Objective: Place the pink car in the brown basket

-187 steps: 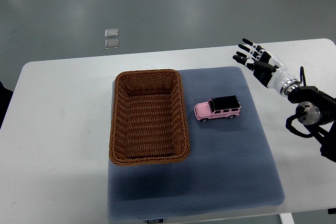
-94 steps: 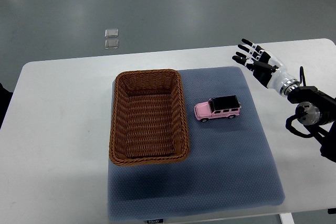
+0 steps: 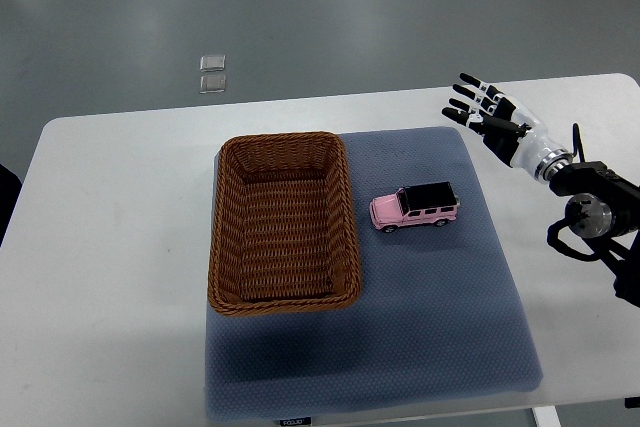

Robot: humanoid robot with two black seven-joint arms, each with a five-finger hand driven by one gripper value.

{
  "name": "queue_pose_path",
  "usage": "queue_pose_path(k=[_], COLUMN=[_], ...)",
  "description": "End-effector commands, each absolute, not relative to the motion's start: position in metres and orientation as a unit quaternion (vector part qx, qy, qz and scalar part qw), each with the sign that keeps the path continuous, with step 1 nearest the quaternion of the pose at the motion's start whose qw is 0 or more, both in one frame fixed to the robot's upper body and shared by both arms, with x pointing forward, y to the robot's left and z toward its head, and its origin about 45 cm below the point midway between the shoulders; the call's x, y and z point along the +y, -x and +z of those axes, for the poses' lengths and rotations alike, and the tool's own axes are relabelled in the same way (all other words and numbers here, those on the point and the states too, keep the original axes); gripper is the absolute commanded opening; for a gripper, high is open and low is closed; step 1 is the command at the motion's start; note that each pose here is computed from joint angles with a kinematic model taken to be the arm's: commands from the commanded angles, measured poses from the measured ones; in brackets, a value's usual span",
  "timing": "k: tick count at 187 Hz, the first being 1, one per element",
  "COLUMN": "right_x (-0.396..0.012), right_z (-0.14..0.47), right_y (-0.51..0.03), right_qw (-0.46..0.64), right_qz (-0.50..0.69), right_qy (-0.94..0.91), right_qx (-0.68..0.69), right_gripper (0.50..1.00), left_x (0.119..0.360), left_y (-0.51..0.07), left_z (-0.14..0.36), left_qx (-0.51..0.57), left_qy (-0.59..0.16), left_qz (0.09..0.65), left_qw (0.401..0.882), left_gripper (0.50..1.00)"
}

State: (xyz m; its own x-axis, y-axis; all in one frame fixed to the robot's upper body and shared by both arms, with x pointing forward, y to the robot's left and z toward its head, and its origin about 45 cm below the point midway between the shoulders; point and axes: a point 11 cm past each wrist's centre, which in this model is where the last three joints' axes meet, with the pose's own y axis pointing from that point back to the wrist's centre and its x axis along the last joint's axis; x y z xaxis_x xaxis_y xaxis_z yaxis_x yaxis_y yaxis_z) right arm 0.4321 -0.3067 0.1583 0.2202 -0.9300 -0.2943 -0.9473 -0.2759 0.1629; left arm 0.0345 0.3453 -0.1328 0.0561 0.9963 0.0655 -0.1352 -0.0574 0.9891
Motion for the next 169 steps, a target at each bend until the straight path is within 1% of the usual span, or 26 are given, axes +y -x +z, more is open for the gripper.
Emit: queue_pose_path(k=[1, 97, 119, 169], right_x=[-0.306, -0.312, -0.312, -0.297], right_z=[0.159, 0.166, 0.171, 0.184], right_y=[-0.432, -0.433, -0.434, -0.435], right_qw=[0.024, 0.024, -0.002, -0.082], right_qz=[0.167, 0.158, 0.130, 0.039], right_qy=[0.782, 0.791, 0.806, 0.852], right_qx=[0.600, 0.590, 0.577, 0.515], right_gripper=[0.923, 0.924, 0.924, 0.926], left_x=[0.345, 0.345, 0.345, 0.345], left_y=[-0.035, -0.035, -0.035, -0.035], left_z=[-0.133, -0.133, -0.133, -0.133], left_qx=[0.434, 0.434, 0.434, 0.434], left_qy=[-0.496, -0.496, -0.496, -0.496], left_qz=[0.532, 0.532, 0.532, 0.532], left_qw=[0.531, 0.531, 0.532, 0.531], left_gripper=[1.000, 1.000, 1.000, 1.000])
